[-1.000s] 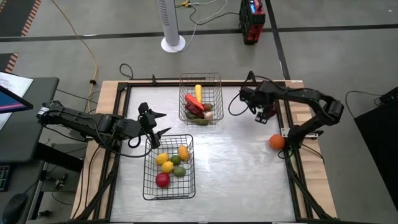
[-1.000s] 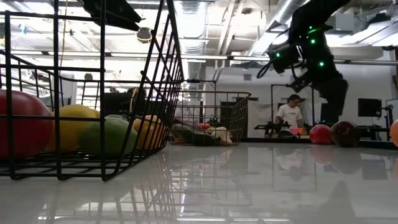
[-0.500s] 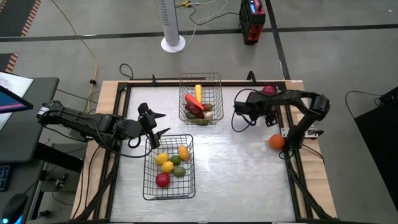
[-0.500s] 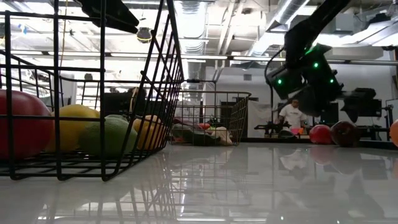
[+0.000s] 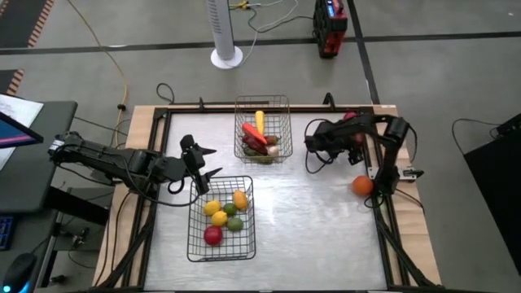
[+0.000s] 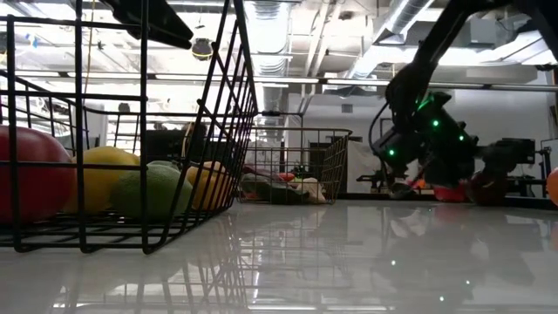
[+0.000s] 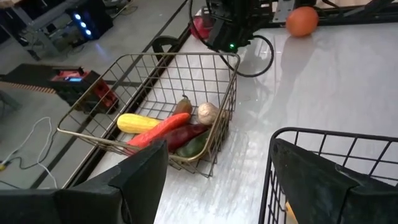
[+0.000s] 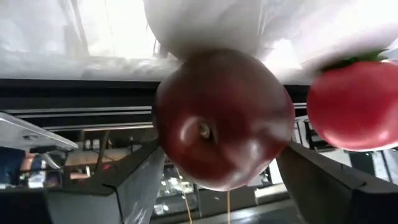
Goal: Sort produce into baskets
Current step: Put the apple into the black wire basket
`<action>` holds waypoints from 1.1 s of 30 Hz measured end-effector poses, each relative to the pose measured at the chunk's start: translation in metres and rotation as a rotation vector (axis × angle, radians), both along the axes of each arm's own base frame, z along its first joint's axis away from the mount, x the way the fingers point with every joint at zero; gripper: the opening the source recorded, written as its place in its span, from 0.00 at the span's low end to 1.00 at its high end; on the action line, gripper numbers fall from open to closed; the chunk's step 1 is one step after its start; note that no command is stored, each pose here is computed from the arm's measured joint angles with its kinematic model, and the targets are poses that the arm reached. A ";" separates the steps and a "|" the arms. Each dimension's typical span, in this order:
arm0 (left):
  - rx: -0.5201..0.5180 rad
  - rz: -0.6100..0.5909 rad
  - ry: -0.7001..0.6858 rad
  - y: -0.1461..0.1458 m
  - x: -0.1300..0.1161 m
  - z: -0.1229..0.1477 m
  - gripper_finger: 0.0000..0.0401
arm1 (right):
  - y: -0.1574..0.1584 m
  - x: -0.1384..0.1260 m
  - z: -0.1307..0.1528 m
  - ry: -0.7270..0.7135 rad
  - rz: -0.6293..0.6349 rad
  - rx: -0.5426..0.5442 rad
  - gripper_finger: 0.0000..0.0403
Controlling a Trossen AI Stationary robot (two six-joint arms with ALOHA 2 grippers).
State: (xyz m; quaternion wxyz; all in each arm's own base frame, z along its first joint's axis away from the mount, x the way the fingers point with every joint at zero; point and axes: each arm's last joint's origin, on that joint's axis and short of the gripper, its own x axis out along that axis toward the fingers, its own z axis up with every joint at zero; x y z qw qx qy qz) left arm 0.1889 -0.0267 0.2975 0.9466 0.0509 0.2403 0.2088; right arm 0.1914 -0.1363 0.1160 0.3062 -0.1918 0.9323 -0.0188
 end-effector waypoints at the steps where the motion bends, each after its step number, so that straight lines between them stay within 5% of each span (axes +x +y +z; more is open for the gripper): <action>1: 0.001 0.000 0.003 0.000 0.000 0.000 0.68 | 0.000 0.000 -0.002 0.011 0.006 -0.001 0.82; 8: 0.002 0.000 0.008 0.000 0.000 -0.001 0.68 | 0.004 0.002 -0.007 0.057 0.029 -0.030 0.79; 13: 0.003 0.001 0.008 0.000 0.000 -0.001 0.68 | 0.022 0.011 0.015 0.030 0.039 -0.072 0.73; 24: -0.002 0.008 0.003 0.000 0.000 -0.001 0.68 | 0.092 0.035 0.079 -0.213 0.167 -0.137 0.71; 33: -0.005 0.012 -0.006 0.000 0.000 0.000 0.68 | 0.148 0.068 0.132 -0.619 0.263 -0.206 0.71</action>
